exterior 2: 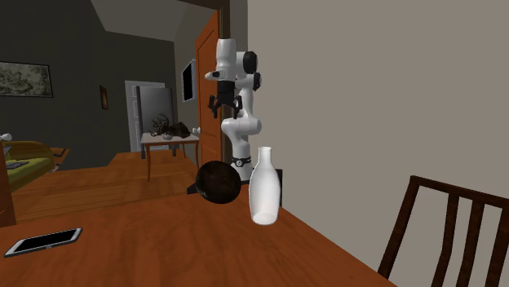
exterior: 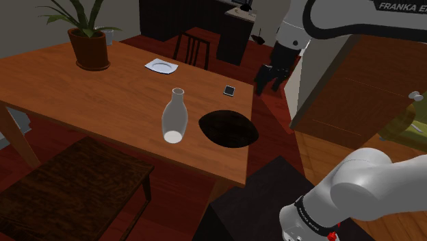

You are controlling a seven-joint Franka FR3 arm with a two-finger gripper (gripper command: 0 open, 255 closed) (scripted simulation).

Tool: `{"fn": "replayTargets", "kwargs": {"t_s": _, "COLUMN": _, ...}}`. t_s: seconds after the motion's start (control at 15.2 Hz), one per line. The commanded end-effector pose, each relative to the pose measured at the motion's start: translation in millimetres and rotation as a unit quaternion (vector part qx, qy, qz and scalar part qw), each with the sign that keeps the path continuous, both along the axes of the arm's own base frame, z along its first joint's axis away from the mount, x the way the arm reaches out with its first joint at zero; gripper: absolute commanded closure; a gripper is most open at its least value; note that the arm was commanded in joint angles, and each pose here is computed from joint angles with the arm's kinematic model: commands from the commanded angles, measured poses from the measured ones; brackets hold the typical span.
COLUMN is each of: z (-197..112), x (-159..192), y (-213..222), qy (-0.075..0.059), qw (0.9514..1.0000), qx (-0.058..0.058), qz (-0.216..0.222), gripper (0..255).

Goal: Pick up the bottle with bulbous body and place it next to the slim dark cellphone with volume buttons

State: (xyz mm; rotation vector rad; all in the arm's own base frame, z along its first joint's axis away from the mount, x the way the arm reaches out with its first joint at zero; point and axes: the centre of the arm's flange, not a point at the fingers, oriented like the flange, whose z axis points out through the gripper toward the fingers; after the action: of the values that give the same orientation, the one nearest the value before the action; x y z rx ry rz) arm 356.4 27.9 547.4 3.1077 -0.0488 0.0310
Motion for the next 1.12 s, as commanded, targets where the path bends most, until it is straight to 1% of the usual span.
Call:
{"fn": "replayTargets", "kwargs": {"t_s": 0.0, "z": -8.5, "x": 17.2, "y": 18.8, "qy": -0.004, "qw": 1.0000, "qx": 0.002, "qz": -0.002, "gripper": 0}}
{"fn": "replayTargets", "kwargs": {"t_s": 1.06, "z": -66.2, "x": 145.3, "y": 164.1, "qy": -0.036, "qw": 0.9990, "qx": 0.016, "qz": -0.018, "gripper": 0}}
